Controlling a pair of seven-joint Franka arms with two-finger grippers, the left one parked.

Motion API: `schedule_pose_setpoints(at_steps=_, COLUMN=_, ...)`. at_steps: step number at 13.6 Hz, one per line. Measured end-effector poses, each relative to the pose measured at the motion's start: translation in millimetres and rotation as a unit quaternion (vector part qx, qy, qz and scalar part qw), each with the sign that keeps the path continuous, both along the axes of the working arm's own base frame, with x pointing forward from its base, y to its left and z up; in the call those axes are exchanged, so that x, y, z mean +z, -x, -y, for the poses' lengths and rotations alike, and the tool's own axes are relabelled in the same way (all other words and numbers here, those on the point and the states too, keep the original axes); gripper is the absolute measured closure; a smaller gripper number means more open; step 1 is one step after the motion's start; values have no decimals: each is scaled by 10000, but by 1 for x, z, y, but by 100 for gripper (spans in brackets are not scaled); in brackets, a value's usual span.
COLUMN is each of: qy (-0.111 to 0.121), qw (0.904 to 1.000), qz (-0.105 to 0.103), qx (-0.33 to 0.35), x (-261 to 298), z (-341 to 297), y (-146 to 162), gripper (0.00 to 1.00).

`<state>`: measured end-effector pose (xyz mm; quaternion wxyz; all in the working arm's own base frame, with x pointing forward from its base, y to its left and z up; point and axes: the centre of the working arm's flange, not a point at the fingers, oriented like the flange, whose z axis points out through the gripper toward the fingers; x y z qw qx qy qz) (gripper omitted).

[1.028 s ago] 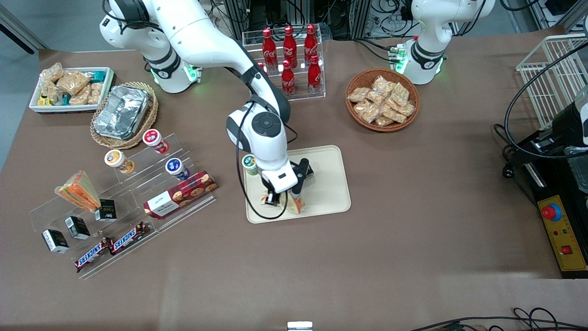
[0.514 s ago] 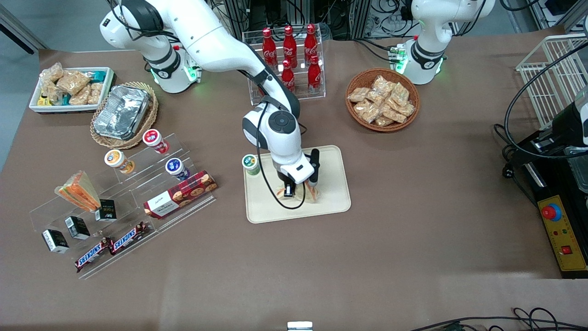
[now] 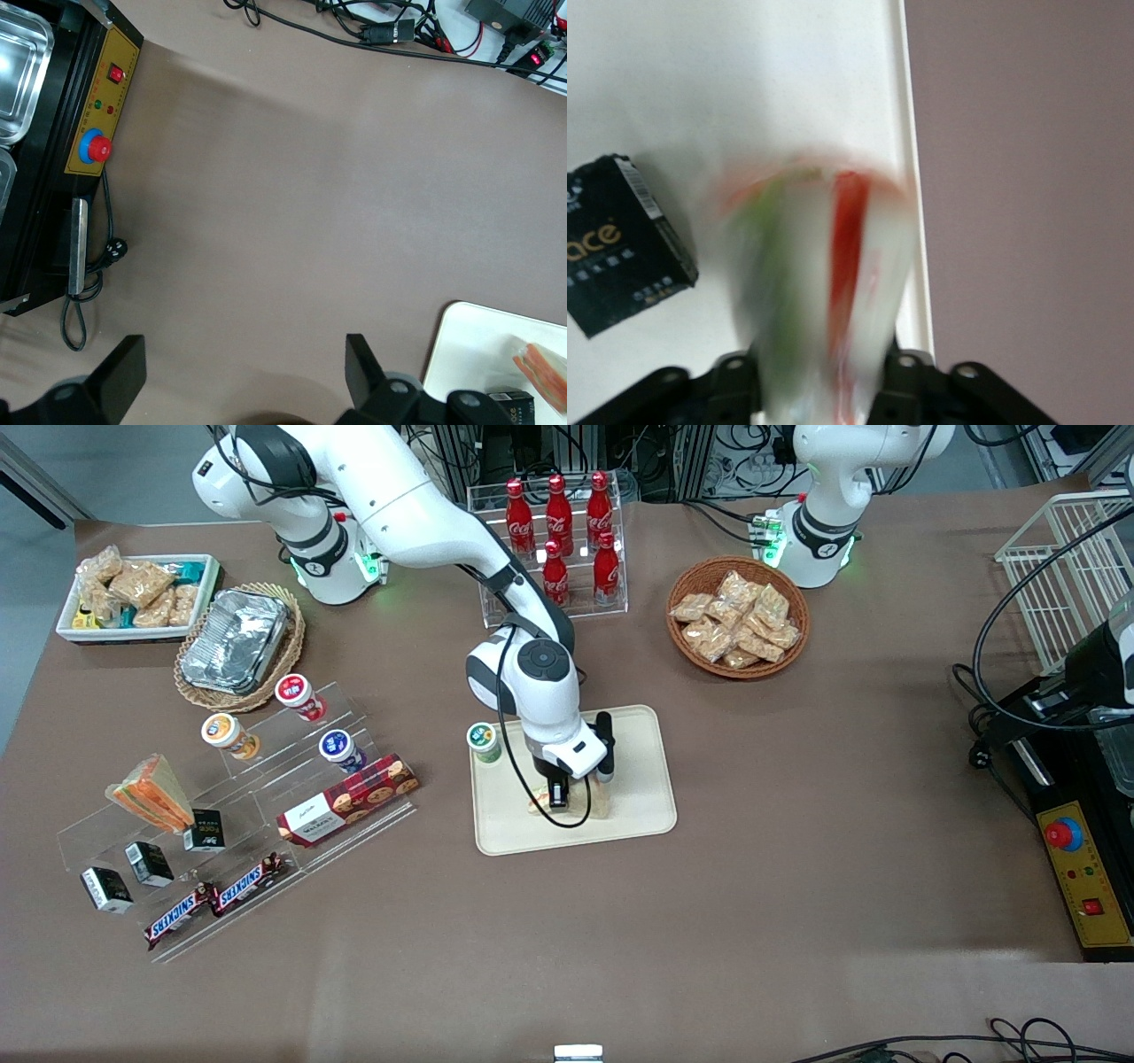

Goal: Place sandwich on tray

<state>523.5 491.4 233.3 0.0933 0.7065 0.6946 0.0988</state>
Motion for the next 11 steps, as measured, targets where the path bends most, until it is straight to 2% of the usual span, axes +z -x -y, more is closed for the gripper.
schedule_pose_setpoints(at_steps=3, qy=3, qw=10000, qz=26, qx=4, x=2, z=2, y=-3, gripper=14)
schedule_pose_setpoints(at_steps=5, qy=-9, qw=10000, qz=38, qx=5, x=4, z=2, y=-4, gripper=0)
schedule_pose_setpoints(at_steps=7, qy=-16, qw=10000, qz=44, qx=-11, x=9, z=2, y=-5, gripper=0)
schedule_pose_setpoints(at_steps=8, qy=22, qw=10000, qz=-17, qx=-90, x=13, z=6, y=-7, gripper=0)
schedule_pose_setpoints(at_steps=9, qy=57, qw=9994, qz=-177, qx=-278, x=20, z=14, y=-12, gripper=0)
schedule_pose_setpoints(at_steps=11, qy=146, qw=9944, qz=-681, qx=-797, x=54, z=41, y=-23, gripper=0)
